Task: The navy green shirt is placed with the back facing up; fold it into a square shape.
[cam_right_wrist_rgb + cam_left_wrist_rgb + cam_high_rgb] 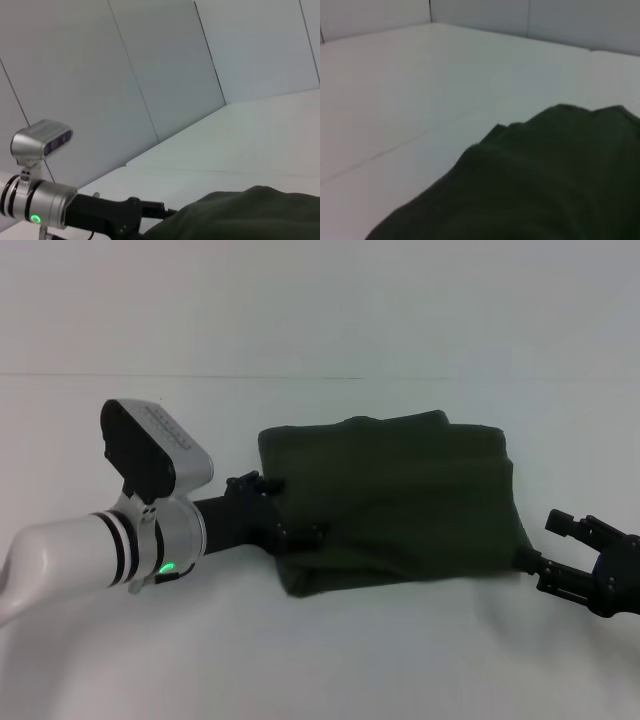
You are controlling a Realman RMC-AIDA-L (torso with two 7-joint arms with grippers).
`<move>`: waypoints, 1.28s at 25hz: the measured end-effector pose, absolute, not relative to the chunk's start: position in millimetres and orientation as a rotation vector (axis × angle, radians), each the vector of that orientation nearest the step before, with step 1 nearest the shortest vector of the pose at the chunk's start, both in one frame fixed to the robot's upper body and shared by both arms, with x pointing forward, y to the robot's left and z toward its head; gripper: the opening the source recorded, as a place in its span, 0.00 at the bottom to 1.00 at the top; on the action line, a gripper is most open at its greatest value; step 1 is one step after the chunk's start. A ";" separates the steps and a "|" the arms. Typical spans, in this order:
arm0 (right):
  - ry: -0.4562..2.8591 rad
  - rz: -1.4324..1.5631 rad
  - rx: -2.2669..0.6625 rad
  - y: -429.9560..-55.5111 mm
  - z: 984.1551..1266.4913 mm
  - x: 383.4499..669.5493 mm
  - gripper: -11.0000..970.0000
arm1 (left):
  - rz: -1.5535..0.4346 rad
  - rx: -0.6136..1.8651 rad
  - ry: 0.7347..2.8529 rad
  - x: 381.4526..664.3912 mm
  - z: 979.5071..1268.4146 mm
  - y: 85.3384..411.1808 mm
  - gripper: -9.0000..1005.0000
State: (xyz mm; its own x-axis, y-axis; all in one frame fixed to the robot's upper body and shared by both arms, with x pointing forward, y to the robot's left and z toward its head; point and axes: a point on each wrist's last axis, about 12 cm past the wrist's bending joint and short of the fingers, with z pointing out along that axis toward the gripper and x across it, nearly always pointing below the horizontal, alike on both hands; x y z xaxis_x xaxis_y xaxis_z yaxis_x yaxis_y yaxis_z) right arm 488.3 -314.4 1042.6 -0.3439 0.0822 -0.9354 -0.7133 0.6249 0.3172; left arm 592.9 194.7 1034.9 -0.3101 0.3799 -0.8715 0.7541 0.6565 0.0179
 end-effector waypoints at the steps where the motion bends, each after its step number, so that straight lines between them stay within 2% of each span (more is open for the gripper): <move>1: 1.740 0.896 -0.517 -314.4 1042.6 488.2 0.96 | -0.492 0.891 1.935 591.5 1032.3 195.0 0.93; 11: 1.735 0.898 -0.520 -313.4 1043.5 489.4 0.96 | -0.536 0.849 1.951 577.6 1023.2 202.9 0.93; 17: 1.731 0.899 -0.525 -311.5 1044.5 492.0 0.96 | -0.674 0.766 1.826 574.8 1041.9 203.7 0.93; 22: 1.731 0.899 -0.526 -311.4 1044.6 492.2 0.96 | -0.700 0.775 1.727 575.4 1054.6 203.7 0.93; 32: 1.731 0.901 -0.524 -310.4 1044.4 492.7 0.95 | -0.627 0.885 1.813 573.2 1031.6 185.4 0.93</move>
State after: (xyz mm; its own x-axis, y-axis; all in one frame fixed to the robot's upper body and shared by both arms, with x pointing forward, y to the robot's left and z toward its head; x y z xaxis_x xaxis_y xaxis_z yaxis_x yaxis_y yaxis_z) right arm 492.7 -310.4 1044.4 -0.3382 0.0825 -0.9375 -0.7205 0.6181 0.3143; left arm 573.2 185.4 1031.6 -0.2498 0.2906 -0.9237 0.7990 0.6007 -0.0270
